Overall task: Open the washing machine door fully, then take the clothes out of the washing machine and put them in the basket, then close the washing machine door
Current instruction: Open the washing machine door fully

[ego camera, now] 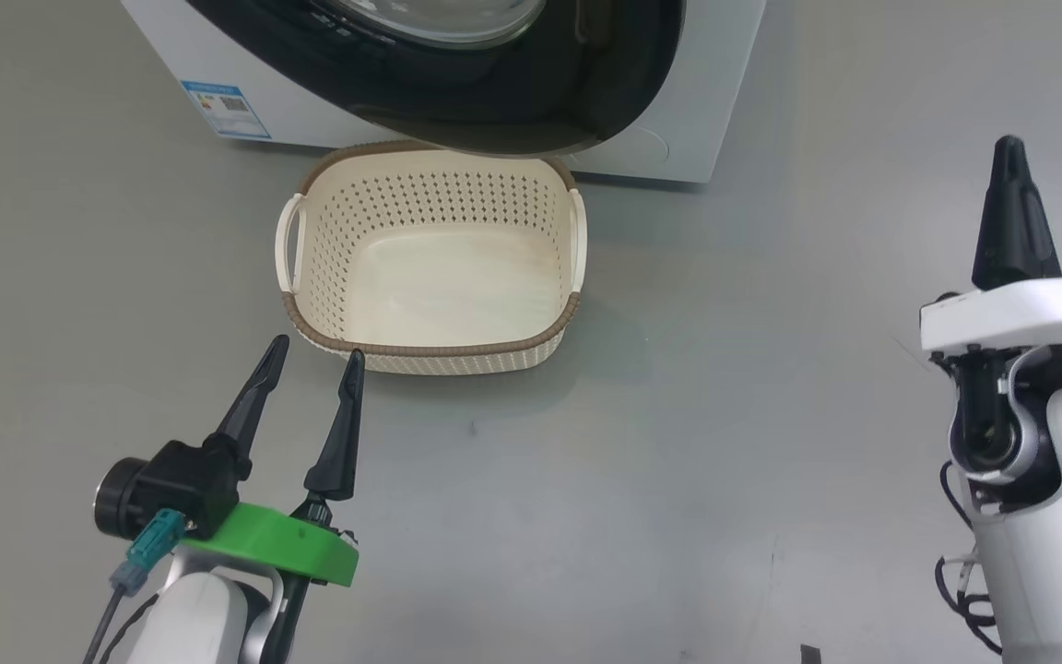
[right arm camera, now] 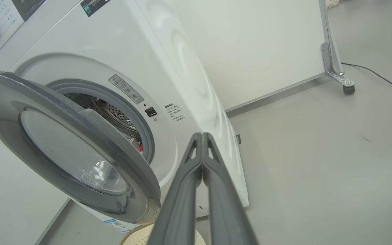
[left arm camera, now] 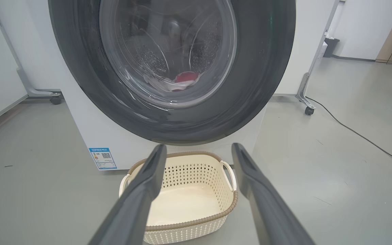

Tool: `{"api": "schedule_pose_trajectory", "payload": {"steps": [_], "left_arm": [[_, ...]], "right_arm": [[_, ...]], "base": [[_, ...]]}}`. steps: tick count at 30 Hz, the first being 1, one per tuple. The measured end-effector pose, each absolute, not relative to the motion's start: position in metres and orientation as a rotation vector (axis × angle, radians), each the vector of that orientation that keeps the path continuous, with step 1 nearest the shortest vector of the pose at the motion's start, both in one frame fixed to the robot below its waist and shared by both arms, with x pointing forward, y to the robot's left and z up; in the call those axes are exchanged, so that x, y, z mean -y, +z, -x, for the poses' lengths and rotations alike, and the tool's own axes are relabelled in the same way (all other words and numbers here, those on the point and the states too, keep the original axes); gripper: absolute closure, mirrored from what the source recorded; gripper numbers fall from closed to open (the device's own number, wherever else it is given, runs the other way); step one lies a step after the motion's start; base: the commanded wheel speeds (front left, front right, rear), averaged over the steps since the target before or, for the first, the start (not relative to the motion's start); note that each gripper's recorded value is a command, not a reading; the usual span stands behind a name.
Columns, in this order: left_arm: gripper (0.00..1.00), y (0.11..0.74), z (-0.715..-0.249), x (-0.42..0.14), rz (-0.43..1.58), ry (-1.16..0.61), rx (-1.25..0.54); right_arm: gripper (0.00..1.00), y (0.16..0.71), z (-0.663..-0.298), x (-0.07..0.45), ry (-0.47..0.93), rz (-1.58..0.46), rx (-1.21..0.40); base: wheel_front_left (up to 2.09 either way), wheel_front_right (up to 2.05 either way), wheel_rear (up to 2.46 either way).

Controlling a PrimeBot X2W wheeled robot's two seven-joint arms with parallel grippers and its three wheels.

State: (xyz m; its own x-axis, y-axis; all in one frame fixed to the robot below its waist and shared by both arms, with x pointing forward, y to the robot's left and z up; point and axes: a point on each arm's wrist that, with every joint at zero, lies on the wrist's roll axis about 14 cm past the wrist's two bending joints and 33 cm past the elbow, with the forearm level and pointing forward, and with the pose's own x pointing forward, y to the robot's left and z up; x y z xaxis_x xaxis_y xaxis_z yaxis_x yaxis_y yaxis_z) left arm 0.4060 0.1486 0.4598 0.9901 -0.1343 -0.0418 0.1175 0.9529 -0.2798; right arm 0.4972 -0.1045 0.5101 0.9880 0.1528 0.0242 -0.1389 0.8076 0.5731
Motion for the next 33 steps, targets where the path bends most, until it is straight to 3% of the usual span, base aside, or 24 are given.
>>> {"api": "schedule_pose_trajectory", "payload": {"steps": [13,33], "left_arm": [[0.00,0.443,-0.420,-0.160,0.286,-0.093,-0.097],[0.00,0.426,-0.426,-0.183,0.287,-0.022,-0.140]], "right_arm": [[1.00,0.535,-0.577,0.060,0.287,-1.038,-0.136],[1.00,0.522,-0.641,-0.003,0.445,-1.266,-0.368]], "base": [[0.00,0.00,0.00],[0.00,0.00,0.00]]}}
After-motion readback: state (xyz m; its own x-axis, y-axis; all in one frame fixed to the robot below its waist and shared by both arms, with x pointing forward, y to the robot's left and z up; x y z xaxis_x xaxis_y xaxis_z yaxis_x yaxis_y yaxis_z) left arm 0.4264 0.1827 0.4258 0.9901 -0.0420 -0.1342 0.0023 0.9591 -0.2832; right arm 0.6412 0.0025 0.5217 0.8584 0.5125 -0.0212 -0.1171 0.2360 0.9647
